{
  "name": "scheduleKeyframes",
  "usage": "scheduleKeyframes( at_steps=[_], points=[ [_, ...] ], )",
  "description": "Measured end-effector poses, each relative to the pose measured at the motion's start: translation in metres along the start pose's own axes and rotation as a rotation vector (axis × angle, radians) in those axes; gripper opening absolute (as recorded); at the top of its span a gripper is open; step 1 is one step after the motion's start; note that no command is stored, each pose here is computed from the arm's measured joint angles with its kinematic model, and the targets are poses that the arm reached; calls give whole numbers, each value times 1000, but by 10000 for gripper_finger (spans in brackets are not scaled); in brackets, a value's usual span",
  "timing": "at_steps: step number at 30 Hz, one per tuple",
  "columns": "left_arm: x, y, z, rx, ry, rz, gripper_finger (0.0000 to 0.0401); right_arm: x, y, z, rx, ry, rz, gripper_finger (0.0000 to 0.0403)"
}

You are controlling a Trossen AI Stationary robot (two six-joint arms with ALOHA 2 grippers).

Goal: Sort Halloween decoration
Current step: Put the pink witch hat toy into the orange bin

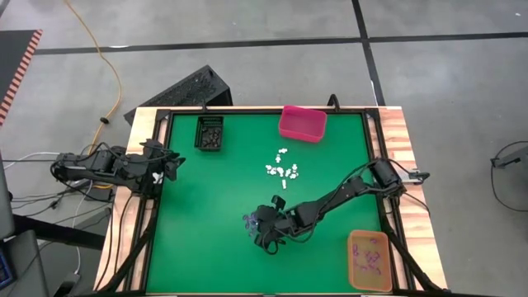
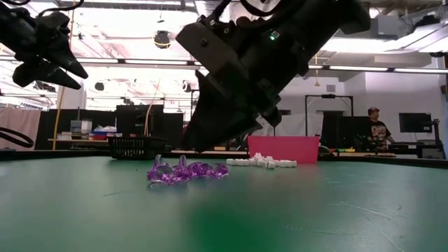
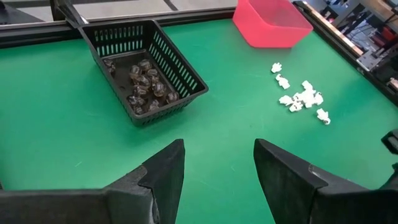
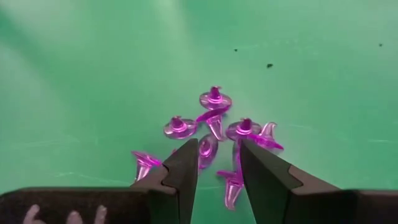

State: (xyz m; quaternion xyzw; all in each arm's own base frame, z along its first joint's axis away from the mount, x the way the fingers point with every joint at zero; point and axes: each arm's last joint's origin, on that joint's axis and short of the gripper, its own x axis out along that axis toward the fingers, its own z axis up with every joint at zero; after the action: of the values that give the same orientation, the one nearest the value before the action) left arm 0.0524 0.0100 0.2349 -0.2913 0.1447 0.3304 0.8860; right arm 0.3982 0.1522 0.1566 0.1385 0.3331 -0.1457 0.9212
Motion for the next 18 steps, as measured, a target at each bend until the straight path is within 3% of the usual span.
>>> scheduleKeyframes(
  at_steps=[18],
  points=[
    [0, 0, 1, -1, -18, 13, 183, 4, -11, 0, -6, 13, -96, 149]
  ],
)
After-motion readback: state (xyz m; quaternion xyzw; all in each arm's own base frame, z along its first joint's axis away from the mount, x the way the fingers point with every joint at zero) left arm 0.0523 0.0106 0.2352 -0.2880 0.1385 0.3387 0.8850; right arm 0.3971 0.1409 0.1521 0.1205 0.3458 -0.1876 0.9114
